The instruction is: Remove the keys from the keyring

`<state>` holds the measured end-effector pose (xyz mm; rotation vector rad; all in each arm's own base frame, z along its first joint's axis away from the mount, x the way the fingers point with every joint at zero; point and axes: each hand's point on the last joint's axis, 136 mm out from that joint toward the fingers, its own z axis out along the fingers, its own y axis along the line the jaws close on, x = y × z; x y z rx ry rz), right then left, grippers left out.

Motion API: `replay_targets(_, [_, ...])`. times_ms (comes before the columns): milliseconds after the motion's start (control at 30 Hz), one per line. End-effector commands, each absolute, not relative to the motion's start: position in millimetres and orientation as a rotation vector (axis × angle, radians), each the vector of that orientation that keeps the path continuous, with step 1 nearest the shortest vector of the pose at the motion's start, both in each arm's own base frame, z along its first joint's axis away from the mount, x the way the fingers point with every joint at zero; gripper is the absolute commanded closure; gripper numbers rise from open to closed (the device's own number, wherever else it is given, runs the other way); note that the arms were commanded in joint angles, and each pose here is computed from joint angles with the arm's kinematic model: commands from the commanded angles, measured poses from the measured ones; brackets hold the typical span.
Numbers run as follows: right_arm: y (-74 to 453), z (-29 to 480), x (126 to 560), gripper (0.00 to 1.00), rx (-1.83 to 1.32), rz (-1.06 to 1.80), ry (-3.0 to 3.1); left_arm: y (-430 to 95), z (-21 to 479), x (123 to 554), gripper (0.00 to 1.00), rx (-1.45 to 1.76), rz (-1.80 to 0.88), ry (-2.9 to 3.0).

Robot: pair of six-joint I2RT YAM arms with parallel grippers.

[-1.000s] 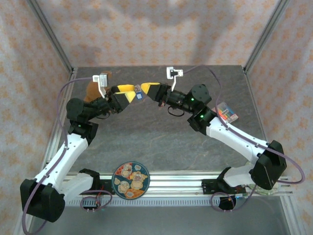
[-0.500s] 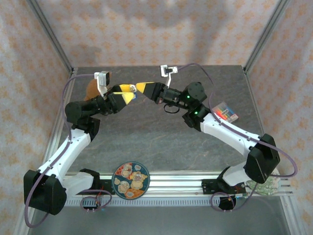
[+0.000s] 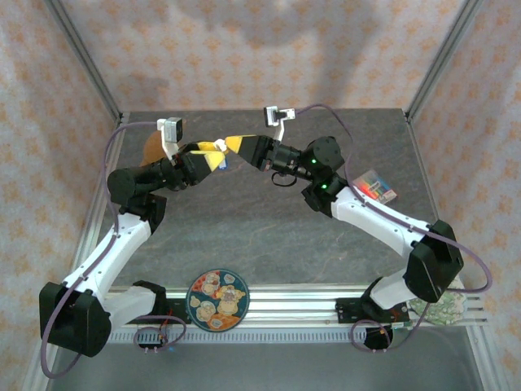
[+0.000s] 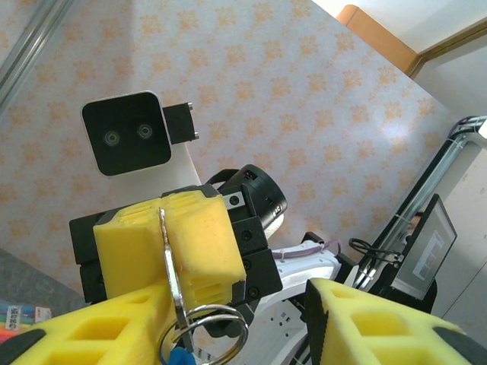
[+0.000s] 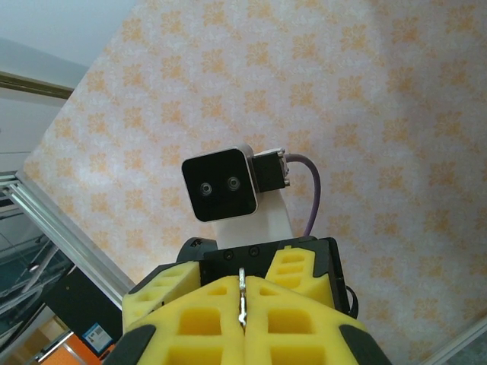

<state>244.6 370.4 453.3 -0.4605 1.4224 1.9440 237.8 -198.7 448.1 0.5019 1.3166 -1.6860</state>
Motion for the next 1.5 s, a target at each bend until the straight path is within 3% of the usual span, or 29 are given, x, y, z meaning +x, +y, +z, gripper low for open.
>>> replay_targets(0, [366, 475, 236, 1.0, -0.508, 1.977, 1.329, -197, 468, 224, 0.59, 0.59, -1.644, 1.237])
replay_targets(733, [354, 470, 236, 1.0, -0.485, 1.892, 1.311, -191, 442, 244, 1.0, 0.478, -1.477, 1.373])
replay_targets(1100, [314, 468, 234, 1.0, -0.363, 1.703, 1.126, -180, 446, 245, 1.0, 0.391, -1.456, 1.308])
replay_targets(1467, [322, 453, 217, 1.0, -0.454, 1.53, 1.142, -182, 448, 246, 1.0, 0.394, -1.481, 1.301])
